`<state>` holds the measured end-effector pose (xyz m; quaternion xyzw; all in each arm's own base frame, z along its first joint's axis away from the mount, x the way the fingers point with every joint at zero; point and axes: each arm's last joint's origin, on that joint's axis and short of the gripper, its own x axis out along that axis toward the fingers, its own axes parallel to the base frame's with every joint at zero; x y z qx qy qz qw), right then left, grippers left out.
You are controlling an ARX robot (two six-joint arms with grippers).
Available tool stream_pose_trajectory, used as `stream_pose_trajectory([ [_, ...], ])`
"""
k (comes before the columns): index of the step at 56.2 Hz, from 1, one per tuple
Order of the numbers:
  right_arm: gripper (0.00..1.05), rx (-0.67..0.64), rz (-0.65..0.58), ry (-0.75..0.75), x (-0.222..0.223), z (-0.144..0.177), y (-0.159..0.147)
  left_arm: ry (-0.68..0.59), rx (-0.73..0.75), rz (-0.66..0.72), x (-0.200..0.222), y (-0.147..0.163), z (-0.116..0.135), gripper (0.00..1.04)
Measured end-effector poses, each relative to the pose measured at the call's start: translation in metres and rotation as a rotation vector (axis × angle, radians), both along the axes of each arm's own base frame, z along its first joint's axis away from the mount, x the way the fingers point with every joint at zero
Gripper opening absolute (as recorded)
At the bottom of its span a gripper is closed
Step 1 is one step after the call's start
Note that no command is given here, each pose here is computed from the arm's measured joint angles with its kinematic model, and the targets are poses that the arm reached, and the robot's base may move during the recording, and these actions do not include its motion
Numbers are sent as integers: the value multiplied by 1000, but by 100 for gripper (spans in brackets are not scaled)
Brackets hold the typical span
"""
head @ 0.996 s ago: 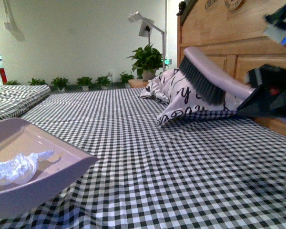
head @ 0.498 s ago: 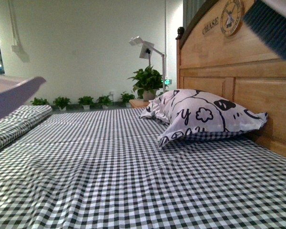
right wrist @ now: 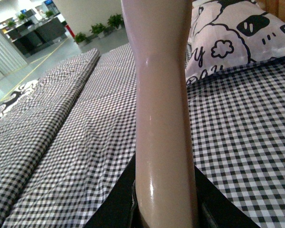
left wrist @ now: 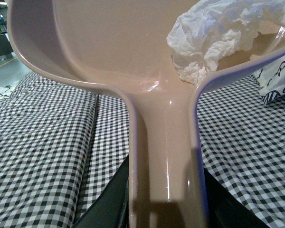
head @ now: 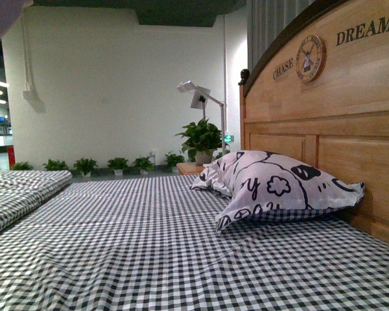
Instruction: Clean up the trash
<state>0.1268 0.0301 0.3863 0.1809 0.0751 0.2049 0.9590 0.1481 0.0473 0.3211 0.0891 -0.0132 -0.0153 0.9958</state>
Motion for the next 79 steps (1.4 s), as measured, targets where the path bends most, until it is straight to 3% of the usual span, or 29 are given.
stream_pose_trajectory([
  [20, 19, 10, -154, -18, -25, -11, 9, 7, -77, -87, -43, -23, -12, 26],
  [41, 19, 10, -238, -28, -28, -11, 5, 14, -130, -98, -49, -27, -19, 26],
  [79, 19, 9, -240, -27, -28, -11, 5, 14, -134, -98, -49, -27, -19, 26],
])
